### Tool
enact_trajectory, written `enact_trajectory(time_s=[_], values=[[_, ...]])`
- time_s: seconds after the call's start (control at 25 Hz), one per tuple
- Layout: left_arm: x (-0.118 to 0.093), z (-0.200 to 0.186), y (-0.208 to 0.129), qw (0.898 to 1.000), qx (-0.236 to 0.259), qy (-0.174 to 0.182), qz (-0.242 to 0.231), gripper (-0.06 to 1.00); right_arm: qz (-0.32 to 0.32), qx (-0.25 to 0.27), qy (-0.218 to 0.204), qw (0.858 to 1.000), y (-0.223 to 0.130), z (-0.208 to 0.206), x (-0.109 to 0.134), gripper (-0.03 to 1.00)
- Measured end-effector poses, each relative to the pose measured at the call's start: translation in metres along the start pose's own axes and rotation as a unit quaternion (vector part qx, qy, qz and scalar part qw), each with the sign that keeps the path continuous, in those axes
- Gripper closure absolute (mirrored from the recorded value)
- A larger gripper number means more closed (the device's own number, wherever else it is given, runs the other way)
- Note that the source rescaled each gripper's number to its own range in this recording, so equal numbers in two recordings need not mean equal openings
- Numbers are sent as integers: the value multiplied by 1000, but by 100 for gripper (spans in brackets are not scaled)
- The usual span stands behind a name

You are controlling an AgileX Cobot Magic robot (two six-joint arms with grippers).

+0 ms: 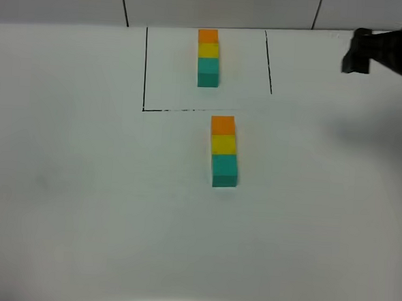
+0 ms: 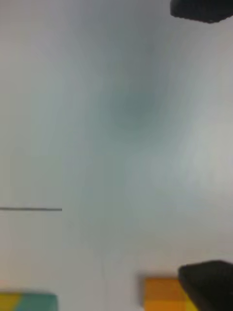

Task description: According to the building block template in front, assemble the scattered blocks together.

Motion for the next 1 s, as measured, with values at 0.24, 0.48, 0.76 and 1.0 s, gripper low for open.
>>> enact_trajectory(time_s=[0.24,0.48,0.76,1.0], values=[[0,0,0,1000,0,0,0,60,-30,-44,-43,998,1,-39,-26,-3],[0,0,0,1000,0,0,0,60,-53,-57,-59,995,1,-63,-27,-2],[0,0,0,1000,0,0,0,60,-67,-133,-70,986,-23,-117,-24,-1],[0,0,0,1000,0,0,0,60,-71,-204,-70,974,-82,-160,-20,-1]])
Point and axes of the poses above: a point on each arm's last joint axis where the gripper is mounted, z pointing out along that axis toward the gripper, x along the wrist's bending axis when the last joint is at zero, y = z × x, the point moved 5 cm from there along z, pointing out along that axis toward the gripper, and after that the axes turned 7 degrees about -z, right-handed, at the moved point
